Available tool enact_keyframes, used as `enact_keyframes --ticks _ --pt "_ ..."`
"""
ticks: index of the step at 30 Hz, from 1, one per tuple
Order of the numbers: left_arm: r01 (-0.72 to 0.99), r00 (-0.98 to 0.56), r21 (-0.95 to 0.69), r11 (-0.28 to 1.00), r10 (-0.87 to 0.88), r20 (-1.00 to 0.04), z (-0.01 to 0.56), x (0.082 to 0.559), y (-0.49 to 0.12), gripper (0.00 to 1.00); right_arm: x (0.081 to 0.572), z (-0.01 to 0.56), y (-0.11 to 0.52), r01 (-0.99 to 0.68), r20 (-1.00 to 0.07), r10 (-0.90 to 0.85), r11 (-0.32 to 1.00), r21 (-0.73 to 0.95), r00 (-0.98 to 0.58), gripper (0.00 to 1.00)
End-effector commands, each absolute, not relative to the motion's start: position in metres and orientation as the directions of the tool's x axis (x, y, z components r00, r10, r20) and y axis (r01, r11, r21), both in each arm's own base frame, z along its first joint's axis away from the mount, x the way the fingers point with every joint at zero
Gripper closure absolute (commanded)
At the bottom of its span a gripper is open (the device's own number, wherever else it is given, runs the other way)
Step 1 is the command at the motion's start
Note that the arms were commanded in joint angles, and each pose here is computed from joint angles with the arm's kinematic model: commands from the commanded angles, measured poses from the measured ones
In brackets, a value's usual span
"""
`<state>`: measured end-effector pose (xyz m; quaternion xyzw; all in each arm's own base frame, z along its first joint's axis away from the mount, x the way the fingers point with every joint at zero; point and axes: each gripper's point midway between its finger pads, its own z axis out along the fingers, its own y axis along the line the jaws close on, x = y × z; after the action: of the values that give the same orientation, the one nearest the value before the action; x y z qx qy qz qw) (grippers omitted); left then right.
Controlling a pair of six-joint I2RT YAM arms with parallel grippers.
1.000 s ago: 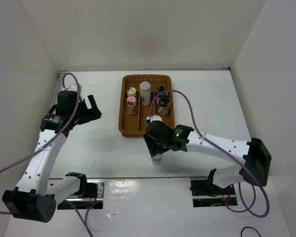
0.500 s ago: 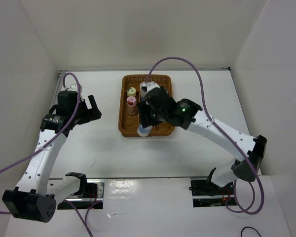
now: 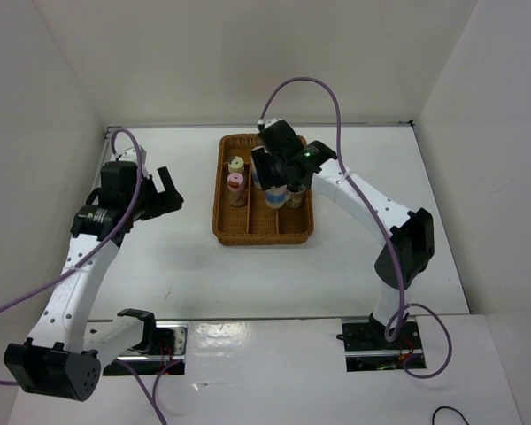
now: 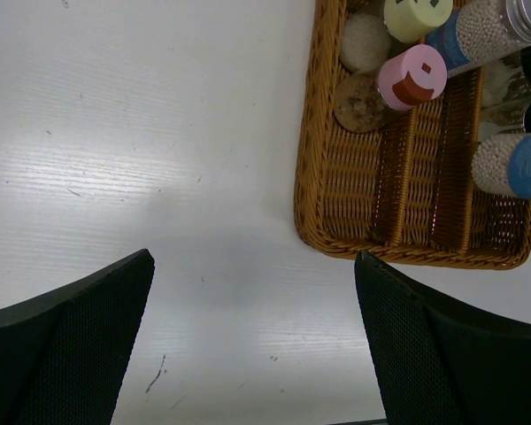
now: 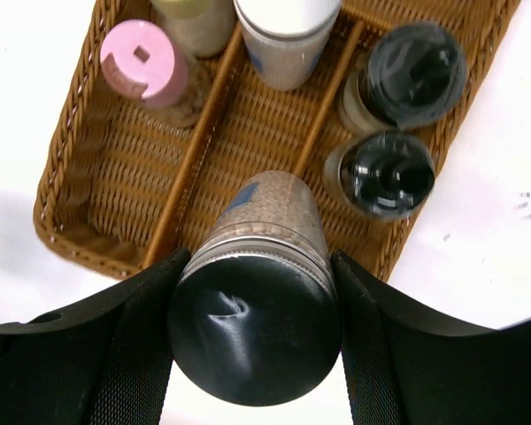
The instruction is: Organize the condiment bottles
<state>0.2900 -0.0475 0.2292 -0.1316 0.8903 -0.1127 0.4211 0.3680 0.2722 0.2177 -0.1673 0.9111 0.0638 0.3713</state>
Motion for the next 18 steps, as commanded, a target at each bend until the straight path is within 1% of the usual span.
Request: enact_keyframes --ticks 1,2,3,4,8,13,18 --pt "-0.108 -0.597 -0.331 0.937 -0.327 -0.733 0.231 0.303 -0.052 0.0 0.404 0.259 0.289 -0.359 -0.812 -0.192 0.933 0.024 -0.552 0.58" --pt "-0.097 -0.594 -0.338 0.936 -0.327 -0.735 0.234 0.307 -0.055 0.0 0.408 0.264 0.294 -0.366 -0.819 -0.184 0.93 0.034 -0.544 0.58" --pt "-0.089 -0.597 -0.344 0.935 -0.327 -0.733 0.235 0.306 -0.056 0.0 0.416 0.261 0.29 -0.352 -0.816 -0.178 0.935 0.033 -0.549 0.59" --pt "-0.093 -0.605 -0.342 0.935 -0.326 -0.727 0.231 0.308 -0.057 0.0 0.421 0.251 0.294 -0.357 -0.803 -0.175 0.933 0.049 -0.57 0.59" --pt "-0.084 -0.598 -0.338 0.938 -0.318 -0.736 0.237 0.311 -0.057 0.0 0.429 0.239 0.308 -0.38 -0.8 -0.176 0.923 0.069 -0.573 0.59" --pt "-0.087 -0.604 -0.336 0.938 -0.318 -0.731 0.234 0.312 -0.057 0.0 0.435 0.198 0.315 -0.384 -0.763 -0.206 0.921 0.059 -0.613 0.59" --pt "-0.069 -0.601 -0.348 0.935 -0.317 -0.734 0.24 0.313 -0.06 0.0 0.442 0.185 0.318 -0.382 -0.761 -0.217 0.923 0.044 -0.612 0.59"
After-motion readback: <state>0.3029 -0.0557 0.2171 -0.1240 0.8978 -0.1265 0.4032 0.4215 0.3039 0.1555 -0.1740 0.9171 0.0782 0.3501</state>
